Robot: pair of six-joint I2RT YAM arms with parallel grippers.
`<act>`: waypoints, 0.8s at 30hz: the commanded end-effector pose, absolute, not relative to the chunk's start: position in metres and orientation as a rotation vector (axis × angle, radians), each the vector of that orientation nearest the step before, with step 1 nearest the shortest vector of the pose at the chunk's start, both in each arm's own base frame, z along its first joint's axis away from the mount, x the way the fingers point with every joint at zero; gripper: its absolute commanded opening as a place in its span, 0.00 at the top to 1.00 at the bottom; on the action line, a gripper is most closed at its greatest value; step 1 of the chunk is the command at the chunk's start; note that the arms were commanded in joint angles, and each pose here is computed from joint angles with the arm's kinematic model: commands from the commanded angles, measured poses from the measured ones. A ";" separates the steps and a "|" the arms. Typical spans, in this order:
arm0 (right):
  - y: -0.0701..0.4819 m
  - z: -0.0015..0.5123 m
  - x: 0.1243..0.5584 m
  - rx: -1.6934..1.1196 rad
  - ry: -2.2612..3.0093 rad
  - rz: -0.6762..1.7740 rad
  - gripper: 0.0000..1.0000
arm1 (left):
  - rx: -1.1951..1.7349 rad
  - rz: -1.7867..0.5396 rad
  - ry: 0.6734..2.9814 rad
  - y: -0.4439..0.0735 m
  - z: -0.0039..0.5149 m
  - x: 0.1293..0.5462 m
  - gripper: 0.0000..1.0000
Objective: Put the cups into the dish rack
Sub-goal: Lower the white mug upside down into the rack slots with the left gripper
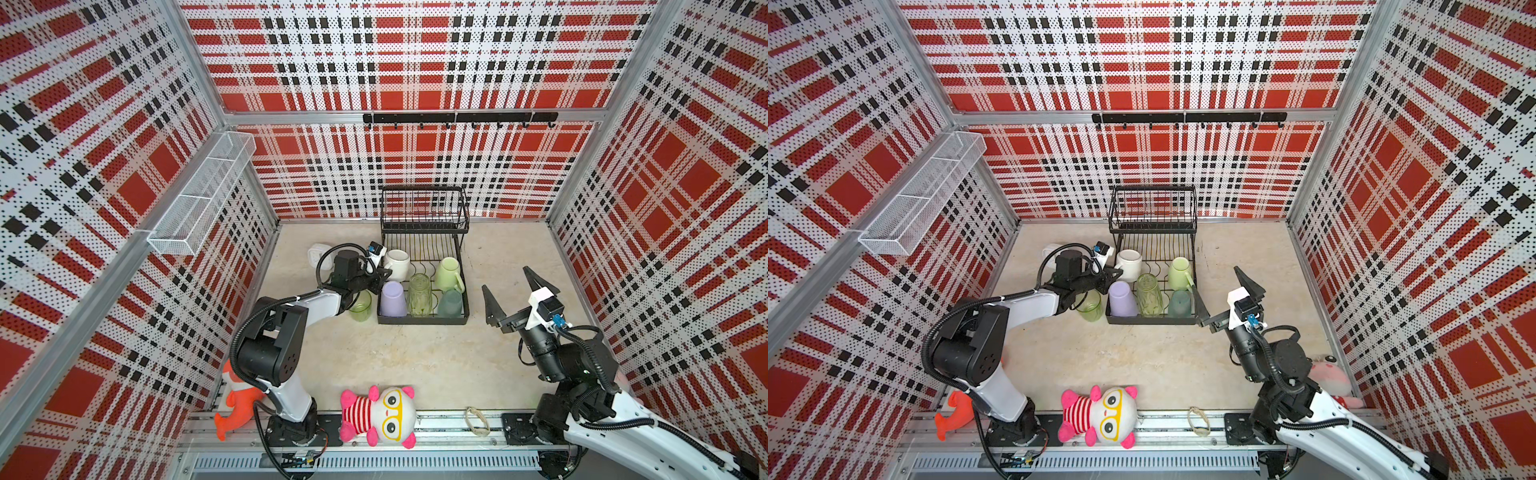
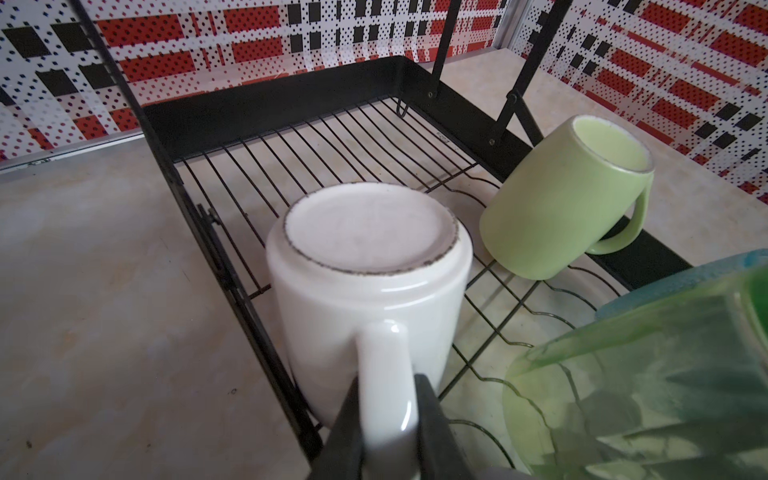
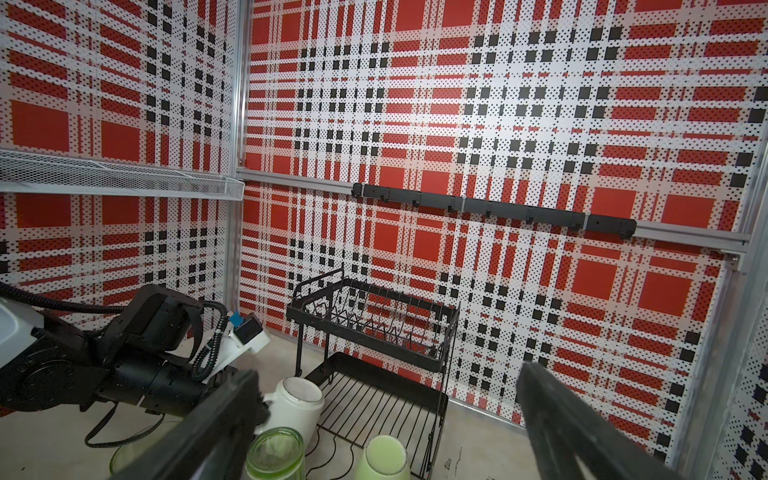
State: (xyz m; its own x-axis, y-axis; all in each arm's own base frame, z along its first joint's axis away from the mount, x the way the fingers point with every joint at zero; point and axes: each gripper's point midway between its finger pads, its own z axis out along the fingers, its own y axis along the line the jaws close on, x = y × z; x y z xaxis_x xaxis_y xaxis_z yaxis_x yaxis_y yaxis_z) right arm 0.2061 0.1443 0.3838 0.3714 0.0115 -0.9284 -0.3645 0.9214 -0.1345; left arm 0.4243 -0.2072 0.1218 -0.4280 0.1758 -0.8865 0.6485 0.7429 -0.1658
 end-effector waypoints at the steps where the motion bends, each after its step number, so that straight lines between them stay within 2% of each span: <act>1: 0.142 0.381 0.208 -0.350 1.180 0.212 0.00 | 0.612 -0.621 1.881 -0.211 0.141 0.430 1.00; 5: 0.141 0.382 0.208 -0.350 1.180 0.208 0.00 | 0.616 -0.649 1.871 -0.216 0.145 0.424 0.99; 12: 0.141 0.381 0.208 -0.352 1.183 0.207 0.00 | 0.589 -0.703 1.911 -0.217 0.136 0.428 0.86; 24: 0.138 0.377 0.209 -0.341 1.195 0.196 0.00 | 0.626 -0.690 1.938 -0.215 0.133 0.424 0.74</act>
State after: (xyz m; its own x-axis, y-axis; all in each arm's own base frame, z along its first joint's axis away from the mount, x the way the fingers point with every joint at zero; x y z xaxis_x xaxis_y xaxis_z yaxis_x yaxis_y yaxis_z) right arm 0.2073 0.1411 0.3796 0.3595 -0.0129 -0.9331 -0.3474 0.9262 -0.1466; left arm 0.4176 -0.2119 0.1155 -0.4620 0.1364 -0.8763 0.6476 0.7270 -0.2282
